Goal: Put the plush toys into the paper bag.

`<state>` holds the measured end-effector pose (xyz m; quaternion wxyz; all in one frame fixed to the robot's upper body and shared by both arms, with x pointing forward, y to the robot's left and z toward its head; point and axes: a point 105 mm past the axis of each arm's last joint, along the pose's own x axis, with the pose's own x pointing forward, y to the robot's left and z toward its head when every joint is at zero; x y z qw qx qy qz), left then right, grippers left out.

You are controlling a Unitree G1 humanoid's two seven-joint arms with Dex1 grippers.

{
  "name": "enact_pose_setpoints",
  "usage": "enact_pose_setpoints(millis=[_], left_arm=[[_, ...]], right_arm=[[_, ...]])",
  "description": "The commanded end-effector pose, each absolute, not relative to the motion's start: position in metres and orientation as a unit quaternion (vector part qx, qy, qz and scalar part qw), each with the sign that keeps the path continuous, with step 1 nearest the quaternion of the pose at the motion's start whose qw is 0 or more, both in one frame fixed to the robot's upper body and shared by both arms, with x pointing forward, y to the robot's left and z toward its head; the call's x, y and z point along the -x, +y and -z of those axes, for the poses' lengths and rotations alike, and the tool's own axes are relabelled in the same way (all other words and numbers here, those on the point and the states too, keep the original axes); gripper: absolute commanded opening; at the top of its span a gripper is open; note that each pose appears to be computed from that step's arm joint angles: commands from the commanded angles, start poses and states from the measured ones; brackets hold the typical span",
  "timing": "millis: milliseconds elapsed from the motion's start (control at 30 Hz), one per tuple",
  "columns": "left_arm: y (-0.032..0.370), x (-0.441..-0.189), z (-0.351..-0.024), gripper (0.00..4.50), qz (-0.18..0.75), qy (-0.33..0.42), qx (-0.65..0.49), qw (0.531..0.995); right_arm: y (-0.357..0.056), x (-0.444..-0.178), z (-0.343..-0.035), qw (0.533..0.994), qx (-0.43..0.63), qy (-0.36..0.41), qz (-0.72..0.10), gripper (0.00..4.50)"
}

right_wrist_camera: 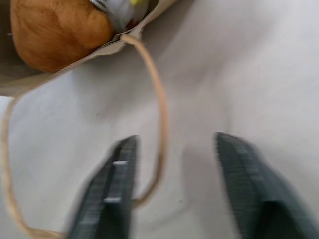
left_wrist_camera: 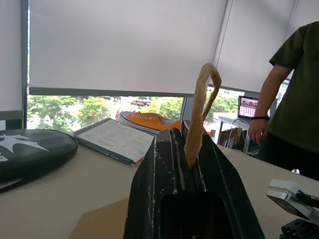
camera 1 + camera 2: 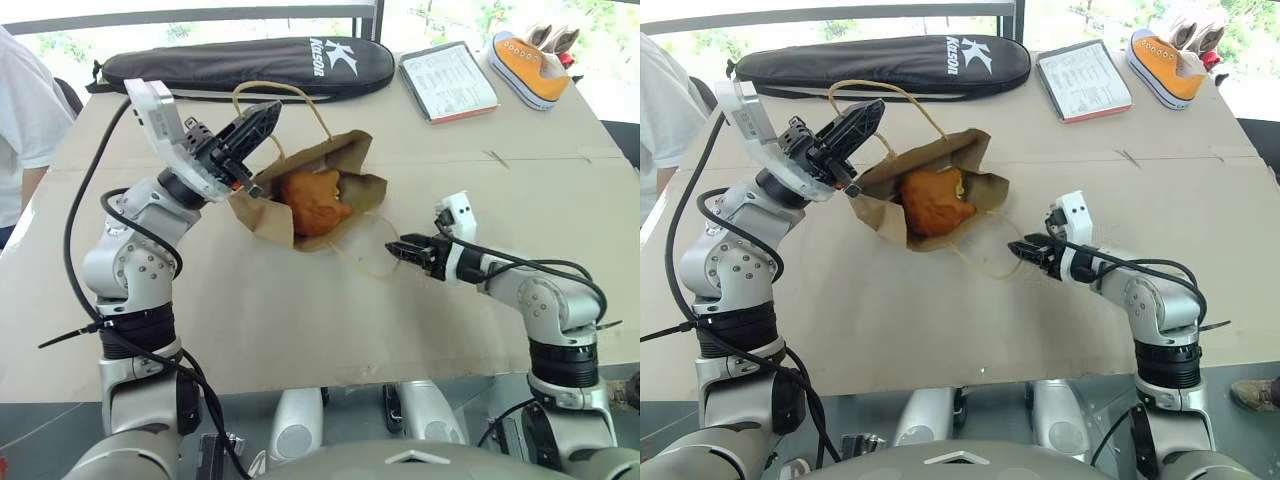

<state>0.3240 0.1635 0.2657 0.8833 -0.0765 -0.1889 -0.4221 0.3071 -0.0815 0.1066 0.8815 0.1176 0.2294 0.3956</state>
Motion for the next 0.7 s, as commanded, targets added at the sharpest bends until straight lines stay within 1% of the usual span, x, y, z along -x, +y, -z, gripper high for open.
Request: enact_pose_setpoints(millis=[33, 67, 100, 167, 233, 300, 400, 467, 533, 600, 667, 700], left_arm=[[0.166, -0.317, -0.281, 0.0, 0.421, -0.217, 0.064, 0.879], [0.166, -0.317, -0.281, 0.0, 0.42, -0.217, 0.064, 0.879], [0.166, -0.317, -0.281, 0.0, 0.419, -0.217, 0.064, 0.879], [0.167, -0.316, -0.281, 0.0, 0.419, -0.216, 0.068, 0.879], [0.169, -0.314, -0.284, 0.0, 0.432, -0.213, 0.085, 0.872], [0.173, -0.316, -0.291, 0.0, 0.442, -0.211, 0.107, 0.865], [0.183, -0.326, -0.295, 0.0, 0.443, -0.198, 0.11, 0.867], [0.188, -0.34, -0.288, 0.0, 0.442, -0.164, 0.064, 0.88], [0.189, -0.355, -0.282, 0.0, 0.442, -0.134, 0.034, 0.886], [0.186, -0.365, -0.279, 0.0, 0.443, -0.124, 0.018, 0.888], [0.179, -0.37, -0.274, 0.0, 0.456, -0.118, -0.001, 0.882], [0.173, -0.374, -0.27, 0.0, 0.46, -0.11, -0.004, 0.881]], right_arm=[[-0.075, -0.303, -0.129, 0.866, -0.158, 0.187, -0.436, 0.46], [-0.073, -0.302, -0.135, 0.863, -0.166, 0.177, -0.443, 0.04], [-0.073, -0.302, -0.138, 0.861, -0.171, 0.172, -0.447, 0.04], [-0.07, -0.295, -0.158, 0.844, -0.2, 0.142, -0.477, 0.04], [-0.062, -0.277, -0.203, 0.799, -0.244, 0.069, -0.545, 0.04], [-0.06, -0.265, -0.237, 0.769, -0.262, 0.017, -0.583, 0.04], [-0.061, -0.264, -0.271, 0.756, -0.27, -0.026, -0.595, 0.04], [-0.06, -0.261, -0.289, 0.753, -0.264, -0.038, -0.601, 0.04], [-0.057, -0.257, -0.297, 0.754, -0.251, -0.037, -0.607, 0.04], [-0.057, -0.258, -0.295, 0.763, -0.24, -0.023, -0.6, 0.04], [-0.058, -0.265, -0.278, 0.787, -0.226, 0.008, -0.574, 0.04], [-0.064, -0.271, -0.264, 0.8, -0.232, 0.031, -0.552, 0.04]])
